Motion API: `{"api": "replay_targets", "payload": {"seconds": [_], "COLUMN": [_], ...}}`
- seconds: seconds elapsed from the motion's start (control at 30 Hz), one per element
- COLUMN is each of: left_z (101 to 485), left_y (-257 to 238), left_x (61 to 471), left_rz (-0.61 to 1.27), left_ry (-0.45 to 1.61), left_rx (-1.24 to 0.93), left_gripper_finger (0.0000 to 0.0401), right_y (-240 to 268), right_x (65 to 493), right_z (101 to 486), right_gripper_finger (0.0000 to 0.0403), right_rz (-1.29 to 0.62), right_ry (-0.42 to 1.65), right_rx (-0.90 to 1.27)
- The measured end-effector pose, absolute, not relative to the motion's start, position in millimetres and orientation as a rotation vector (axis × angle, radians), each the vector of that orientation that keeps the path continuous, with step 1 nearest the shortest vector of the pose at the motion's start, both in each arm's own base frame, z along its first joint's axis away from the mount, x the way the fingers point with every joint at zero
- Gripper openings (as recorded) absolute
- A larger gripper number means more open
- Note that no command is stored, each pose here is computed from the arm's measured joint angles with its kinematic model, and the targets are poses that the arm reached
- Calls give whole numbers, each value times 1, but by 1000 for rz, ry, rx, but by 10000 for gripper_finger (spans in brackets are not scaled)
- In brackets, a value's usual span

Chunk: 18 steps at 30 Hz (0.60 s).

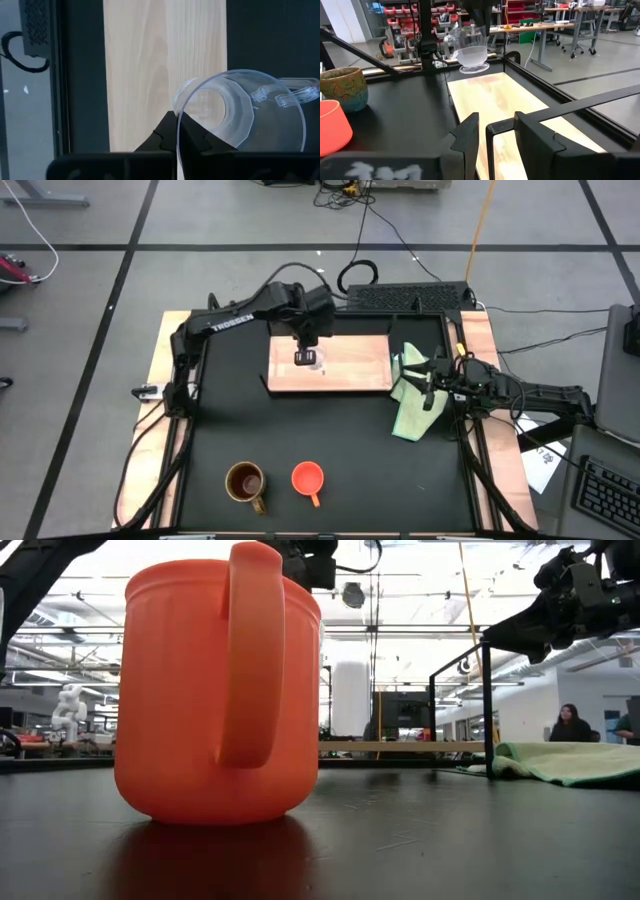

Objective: Stack small to large cups/mugs on shelf
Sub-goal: Put the transparent mug on the shelf

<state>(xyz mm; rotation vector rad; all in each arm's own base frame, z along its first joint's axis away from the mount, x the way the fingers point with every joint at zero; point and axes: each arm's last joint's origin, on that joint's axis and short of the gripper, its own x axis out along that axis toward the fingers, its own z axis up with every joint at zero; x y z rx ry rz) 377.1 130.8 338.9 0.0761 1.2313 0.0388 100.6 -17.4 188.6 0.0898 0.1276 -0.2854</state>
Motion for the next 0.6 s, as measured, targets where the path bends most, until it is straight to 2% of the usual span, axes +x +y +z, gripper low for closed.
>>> {"api": "replay_targets", "payload": {"seconds": [0.23,0.43,0.6], "left_z": [314,307,303], "left_y": [131,126,118], "left_x": [344,307,292], "left_rz": [93,134,121], "left_ry": [1231,1133,1136], "left_rx": [40,22,15], "left_gripper_finger": [0,0,0], "right_y": [-17,-17,-18], "right_x": [101,101,102], "right_z": [188,188,190], "right_gripper_finger": [116,116,116], "right_rz": [-285,-284,-284], "right_ry": [119,113,90], "right_rx": [83,83,84]}}
